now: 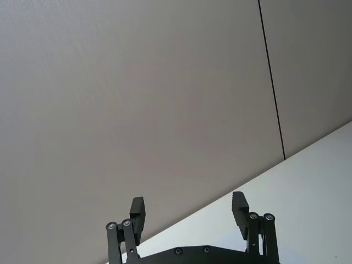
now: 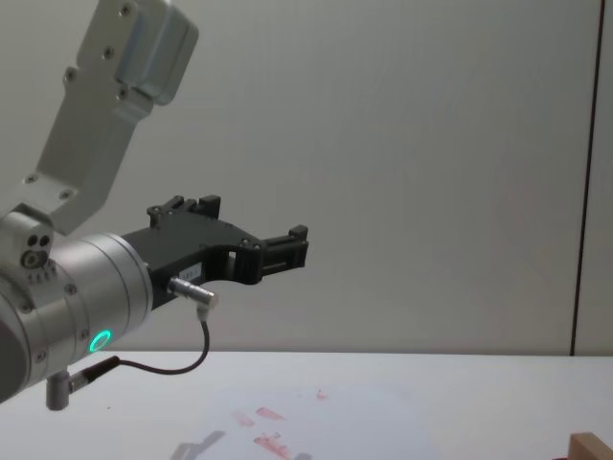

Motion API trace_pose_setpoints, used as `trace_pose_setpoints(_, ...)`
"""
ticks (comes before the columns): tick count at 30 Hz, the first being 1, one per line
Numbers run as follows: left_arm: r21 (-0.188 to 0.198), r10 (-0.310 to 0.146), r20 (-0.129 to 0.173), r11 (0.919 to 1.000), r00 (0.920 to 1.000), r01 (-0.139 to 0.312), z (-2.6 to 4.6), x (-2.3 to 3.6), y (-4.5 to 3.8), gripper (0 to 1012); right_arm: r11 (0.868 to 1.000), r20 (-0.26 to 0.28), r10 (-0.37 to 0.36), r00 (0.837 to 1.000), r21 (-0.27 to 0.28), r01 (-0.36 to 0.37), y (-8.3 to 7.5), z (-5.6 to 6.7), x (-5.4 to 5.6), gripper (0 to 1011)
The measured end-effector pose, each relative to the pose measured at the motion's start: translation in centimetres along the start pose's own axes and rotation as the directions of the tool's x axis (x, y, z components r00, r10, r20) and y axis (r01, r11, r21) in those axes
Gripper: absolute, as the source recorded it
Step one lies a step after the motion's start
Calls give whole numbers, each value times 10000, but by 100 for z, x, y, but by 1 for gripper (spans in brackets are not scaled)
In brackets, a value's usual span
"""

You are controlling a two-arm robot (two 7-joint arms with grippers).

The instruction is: Use the one hand to pick up the stamp and affix it onto the A4 paper.

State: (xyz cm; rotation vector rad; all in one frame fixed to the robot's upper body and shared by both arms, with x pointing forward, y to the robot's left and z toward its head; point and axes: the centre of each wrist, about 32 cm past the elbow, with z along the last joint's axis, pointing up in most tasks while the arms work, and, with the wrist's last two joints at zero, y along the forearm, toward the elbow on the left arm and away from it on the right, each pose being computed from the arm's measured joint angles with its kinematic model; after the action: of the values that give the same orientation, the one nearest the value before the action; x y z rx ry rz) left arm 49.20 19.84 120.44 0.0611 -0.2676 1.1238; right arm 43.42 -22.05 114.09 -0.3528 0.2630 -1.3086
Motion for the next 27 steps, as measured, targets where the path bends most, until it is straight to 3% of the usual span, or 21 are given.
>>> trace_pose_setpoints(14, -1, -1, 0, 10000, 10000, 1, 0, 0, 0, 1003, 10000, 23, 1, 10000, -16, -1, 10, 0, 2, 590)
trace_pose_setpoints(21, 0, -1, 0, 10000, 10000, 1, 0, 0, 0, 1003, 10000, 24, 6, 10000, -15, -6, 12, 1, 1, 333)
trace_pose_setpoints(25, 0, 0, 0, 10000, 10000, 0, 0, 0, 0, 1003, 10000, 29, 8, 10000, -16, -8, 13, 1, 1, 226)
trace_pose_setpoints(27, 0, 0, 0, 10000, 10000, 0, 0, 0, 0, 1003, 10000, 30, 8, 10000, -15, -8, 14, 1, 2, 221)
